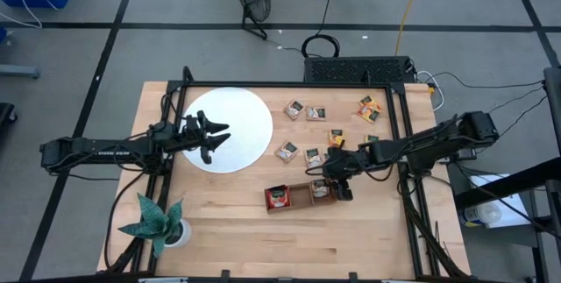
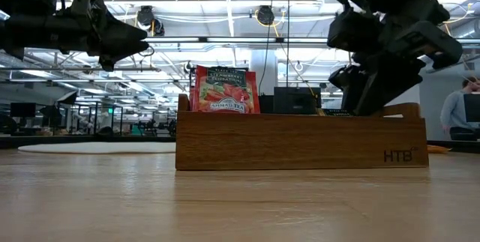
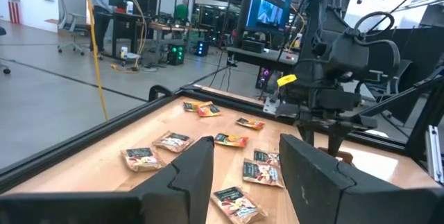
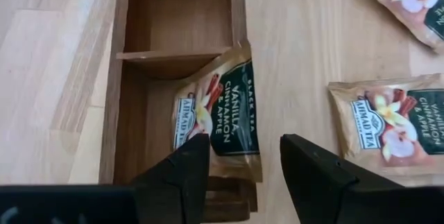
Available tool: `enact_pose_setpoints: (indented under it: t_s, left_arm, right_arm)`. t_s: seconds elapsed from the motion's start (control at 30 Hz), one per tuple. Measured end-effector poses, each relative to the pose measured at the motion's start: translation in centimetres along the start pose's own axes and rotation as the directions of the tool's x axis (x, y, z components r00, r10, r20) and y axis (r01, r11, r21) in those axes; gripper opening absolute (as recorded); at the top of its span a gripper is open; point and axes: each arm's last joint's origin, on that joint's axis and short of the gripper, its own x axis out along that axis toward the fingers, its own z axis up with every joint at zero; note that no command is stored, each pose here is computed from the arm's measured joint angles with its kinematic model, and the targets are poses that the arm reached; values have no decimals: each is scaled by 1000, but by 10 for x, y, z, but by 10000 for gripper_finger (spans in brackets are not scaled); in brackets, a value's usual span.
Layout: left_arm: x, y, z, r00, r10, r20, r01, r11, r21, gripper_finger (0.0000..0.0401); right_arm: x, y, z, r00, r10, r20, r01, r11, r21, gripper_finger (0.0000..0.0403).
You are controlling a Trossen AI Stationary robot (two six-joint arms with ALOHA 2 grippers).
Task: Pick & Place Tea
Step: Put the brown tea bag into the right section of the wooden organizer
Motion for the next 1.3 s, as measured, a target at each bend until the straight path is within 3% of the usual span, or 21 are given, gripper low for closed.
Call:
enact_pose_setpoints:
  t_s: [0.33, 0.53, 0.73, 0.97, 1.13, 1.3]
  left_arm:
    - [0, 0, 0, 1000, 0, 0, 0, 1000, 0, 166]
    - [0, 0, 0, 1000, 0, 0, 0, 1000, 0, 166]
    - [0, 0, 0, 1000, 0, 0, 0, 1000, 0, 166]
    - [0, 0, 0, 1000, 0, 0, 0, 1000, 0, 166]
    - [0, 0, 0, 1000, 0, 0, 0, 1000, 0, 166]
    - [0, 0, 0, 1000, 0, 0, 0, 1000, 0, 166]
  right_arm:
    - [-8, 3, 1, 998, 55, 22, -56, 998, 38, 140]
    - [-11, 3, 3, 998, 55, 39, -57, 998, 29, 92]
    - [-11, 3, 1, 998, 55, 26, -55, 998, -5, 10]
    - [-11, 6, 2, 998, 54, 32, -52, 997, -60, 1]
    - [-17, 15, 6, 994, -51, 96, 63, 990, -126, 0]
    - [-22, 28, 5, 964, -231, 135, 253, 951, -179, 0]
